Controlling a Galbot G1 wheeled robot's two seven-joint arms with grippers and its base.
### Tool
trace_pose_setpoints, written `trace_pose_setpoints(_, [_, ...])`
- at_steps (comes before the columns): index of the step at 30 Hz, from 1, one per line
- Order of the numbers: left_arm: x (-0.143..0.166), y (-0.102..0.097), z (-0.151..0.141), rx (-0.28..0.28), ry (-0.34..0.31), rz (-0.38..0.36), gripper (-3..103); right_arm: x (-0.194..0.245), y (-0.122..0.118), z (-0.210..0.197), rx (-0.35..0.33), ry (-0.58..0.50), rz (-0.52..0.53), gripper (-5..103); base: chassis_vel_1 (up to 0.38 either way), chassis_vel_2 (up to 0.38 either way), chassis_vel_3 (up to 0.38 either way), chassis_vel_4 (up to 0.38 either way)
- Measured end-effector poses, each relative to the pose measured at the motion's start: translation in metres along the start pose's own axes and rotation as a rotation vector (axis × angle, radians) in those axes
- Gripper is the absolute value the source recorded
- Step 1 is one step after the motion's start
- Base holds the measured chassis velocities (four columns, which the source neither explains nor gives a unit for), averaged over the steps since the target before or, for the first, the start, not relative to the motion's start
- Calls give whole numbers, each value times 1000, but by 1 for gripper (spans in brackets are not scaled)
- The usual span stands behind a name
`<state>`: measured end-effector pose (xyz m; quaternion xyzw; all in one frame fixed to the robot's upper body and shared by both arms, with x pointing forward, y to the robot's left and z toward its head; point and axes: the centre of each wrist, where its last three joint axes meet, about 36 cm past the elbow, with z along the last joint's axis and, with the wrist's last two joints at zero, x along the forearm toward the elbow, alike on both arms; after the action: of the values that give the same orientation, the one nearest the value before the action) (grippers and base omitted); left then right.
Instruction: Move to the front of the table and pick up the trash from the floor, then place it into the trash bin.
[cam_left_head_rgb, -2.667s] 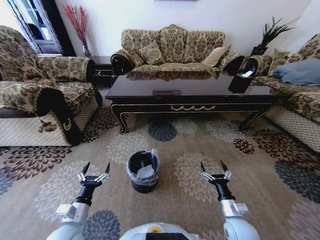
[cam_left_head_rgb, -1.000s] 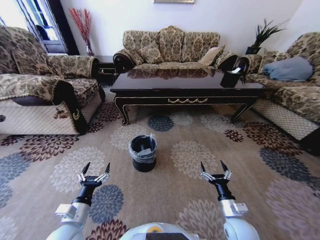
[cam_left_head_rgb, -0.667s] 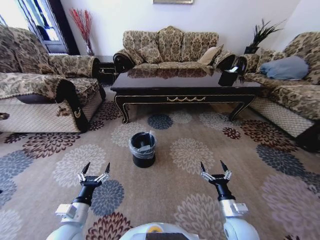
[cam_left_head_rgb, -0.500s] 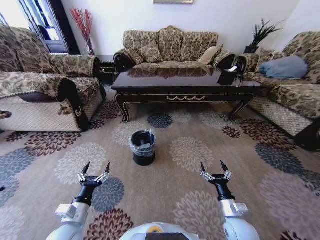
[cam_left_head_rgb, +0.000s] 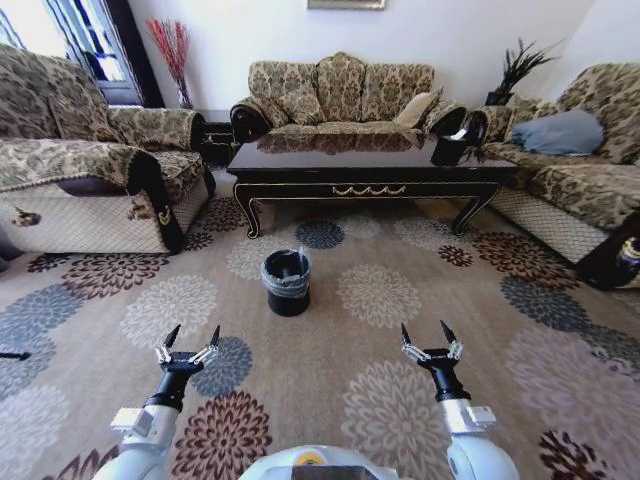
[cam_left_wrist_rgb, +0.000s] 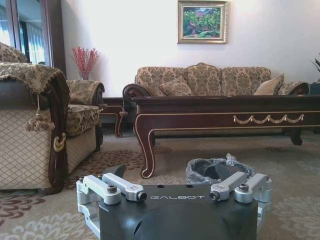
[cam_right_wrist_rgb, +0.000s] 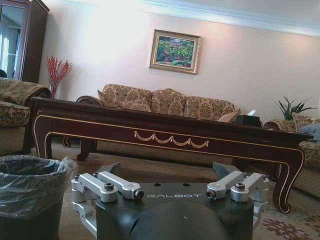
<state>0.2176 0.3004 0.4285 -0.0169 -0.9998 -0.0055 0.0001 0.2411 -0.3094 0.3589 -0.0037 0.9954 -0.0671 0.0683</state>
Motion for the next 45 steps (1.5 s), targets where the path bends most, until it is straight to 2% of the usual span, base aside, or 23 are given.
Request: trace_pose_setpoints(45, [0, 0, 0, 0, 0, 0, 100, 0, 0, 0, 0, 0, 0, 100, 163, -154, -165, 164])
